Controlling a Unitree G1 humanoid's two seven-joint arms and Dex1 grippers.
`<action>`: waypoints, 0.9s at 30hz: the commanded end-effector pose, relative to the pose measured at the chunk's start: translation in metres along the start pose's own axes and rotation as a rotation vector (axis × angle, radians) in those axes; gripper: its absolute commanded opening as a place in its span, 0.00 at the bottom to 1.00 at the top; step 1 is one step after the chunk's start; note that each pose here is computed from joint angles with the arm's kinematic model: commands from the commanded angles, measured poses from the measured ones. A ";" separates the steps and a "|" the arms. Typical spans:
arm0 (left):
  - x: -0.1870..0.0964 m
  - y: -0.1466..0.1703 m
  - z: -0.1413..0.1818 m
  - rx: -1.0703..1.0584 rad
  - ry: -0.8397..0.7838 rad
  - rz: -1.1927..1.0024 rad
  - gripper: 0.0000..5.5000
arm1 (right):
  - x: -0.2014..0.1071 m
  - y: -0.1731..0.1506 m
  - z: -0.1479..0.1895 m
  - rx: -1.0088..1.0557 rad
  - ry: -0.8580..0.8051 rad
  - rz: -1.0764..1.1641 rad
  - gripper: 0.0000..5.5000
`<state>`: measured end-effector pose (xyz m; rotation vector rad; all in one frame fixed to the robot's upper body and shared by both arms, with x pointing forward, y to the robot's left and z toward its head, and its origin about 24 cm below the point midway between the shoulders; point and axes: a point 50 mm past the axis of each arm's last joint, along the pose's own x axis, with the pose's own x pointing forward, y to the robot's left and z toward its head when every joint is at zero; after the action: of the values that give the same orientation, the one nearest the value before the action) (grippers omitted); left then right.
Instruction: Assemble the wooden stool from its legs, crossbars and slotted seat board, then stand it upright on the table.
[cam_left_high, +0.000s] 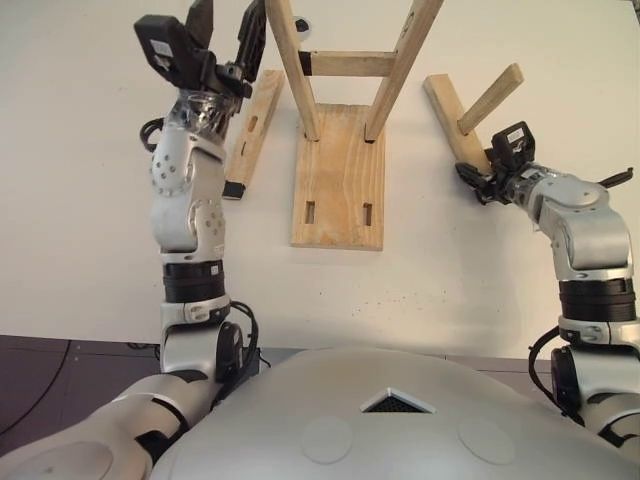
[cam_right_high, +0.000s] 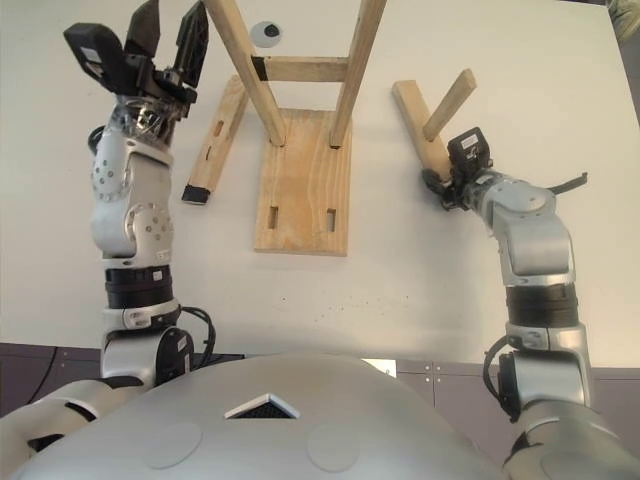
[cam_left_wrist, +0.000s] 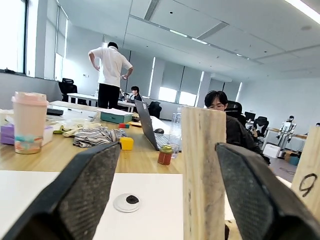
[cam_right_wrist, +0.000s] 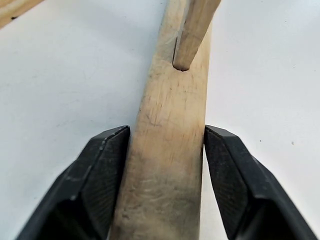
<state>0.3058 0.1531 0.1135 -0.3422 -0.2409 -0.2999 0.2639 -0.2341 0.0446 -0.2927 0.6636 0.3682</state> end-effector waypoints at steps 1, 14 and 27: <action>0.022 0.004 0.008 -0.065 -0.085 0.060 0.63 | 0.003 -0.003 0.007 0.063 0.000 -0.001 0.38; 0.017 -0.003 0.051 -0.144 0.006 -0.310 0.63 | -0.049 -0.065 0.147 0.248 -0.788 -0.008 0.37; 0.026 -0.073 0.074 -0.542 0.138 -0.877 0.63 | -0.107 0.018 0.186 0.155 -0.872 0.943 0.37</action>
<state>0.2941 0.1085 0.1990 -0.7238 -0.1456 -1.2298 0.2853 -0.1769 0.2454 0.3890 -0.0971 1.2019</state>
